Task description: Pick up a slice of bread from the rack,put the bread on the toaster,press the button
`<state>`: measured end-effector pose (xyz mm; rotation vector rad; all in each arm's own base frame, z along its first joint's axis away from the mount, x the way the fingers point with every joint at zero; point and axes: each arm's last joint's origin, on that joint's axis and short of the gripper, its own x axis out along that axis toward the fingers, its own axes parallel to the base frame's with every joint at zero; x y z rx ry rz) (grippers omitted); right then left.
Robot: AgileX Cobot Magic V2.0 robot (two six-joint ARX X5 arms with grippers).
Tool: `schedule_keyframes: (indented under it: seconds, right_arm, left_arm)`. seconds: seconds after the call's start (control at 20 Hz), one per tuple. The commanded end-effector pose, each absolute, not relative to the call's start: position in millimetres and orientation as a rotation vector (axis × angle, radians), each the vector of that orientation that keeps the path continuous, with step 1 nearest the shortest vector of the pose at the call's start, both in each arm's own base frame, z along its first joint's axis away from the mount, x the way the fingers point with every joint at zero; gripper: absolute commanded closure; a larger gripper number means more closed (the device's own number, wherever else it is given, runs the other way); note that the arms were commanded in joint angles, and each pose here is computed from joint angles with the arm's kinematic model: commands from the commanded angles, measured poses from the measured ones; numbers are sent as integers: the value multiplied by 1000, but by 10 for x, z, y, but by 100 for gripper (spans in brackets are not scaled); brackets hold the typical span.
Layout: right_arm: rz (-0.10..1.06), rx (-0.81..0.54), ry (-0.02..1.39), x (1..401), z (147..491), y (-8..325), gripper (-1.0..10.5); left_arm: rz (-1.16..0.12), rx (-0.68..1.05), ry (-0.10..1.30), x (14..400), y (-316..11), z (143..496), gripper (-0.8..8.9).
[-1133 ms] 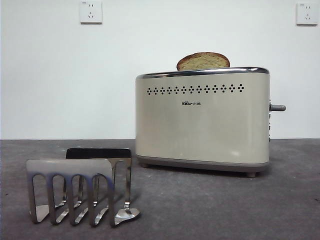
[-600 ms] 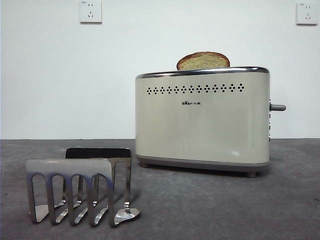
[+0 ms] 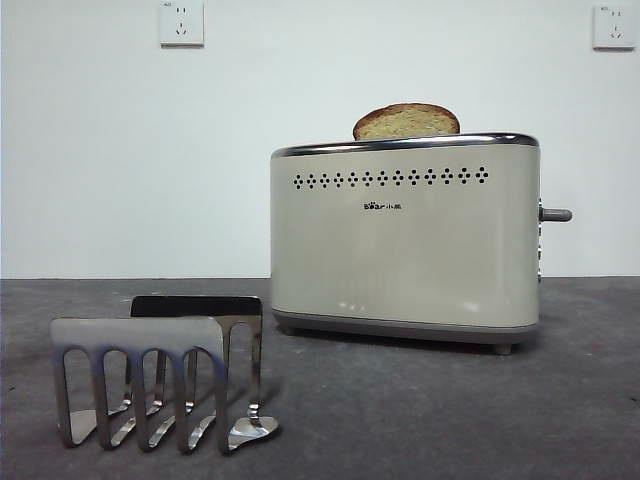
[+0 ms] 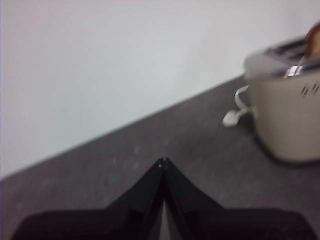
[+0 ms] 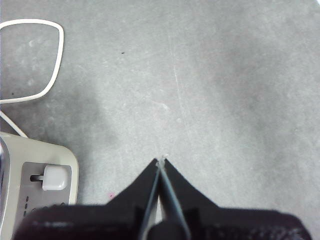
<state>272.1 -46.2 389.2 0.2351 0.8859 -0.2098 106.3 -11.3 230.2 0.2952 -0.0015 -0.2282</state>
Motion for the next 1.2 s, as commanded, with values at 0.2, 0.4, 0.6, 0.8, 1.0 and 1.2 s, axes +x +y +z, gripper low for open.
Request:
schedule_keyframes:
  seconds: [0.2,0.4,0.6,0.8,1.0,1.2]
  right_arm:
    - [-210,227,885,2743,3883,-466,946]
    - [-210,227,886,2743,3882,-466,946]
    - [-210,227,886,2743,3882,-466,946]
    - [-210,227,885,2744,3882,-466,946]
    - [-210,226,883,2745,3883,-466,946]
    - [-209,225,866,2758,3894,-468,946]
  left_arm:
    - [-43,213,76,1075,-9,1872,816]
    - [116,90,66,1056,36,1612,817]
    - [88,73,108,1005,42,1563,816]
    - [40,57,174,960,39,1488,816]
    - [18,43,174,959,35,1487,816]
    - [15,14,173,960,34,1487,816]
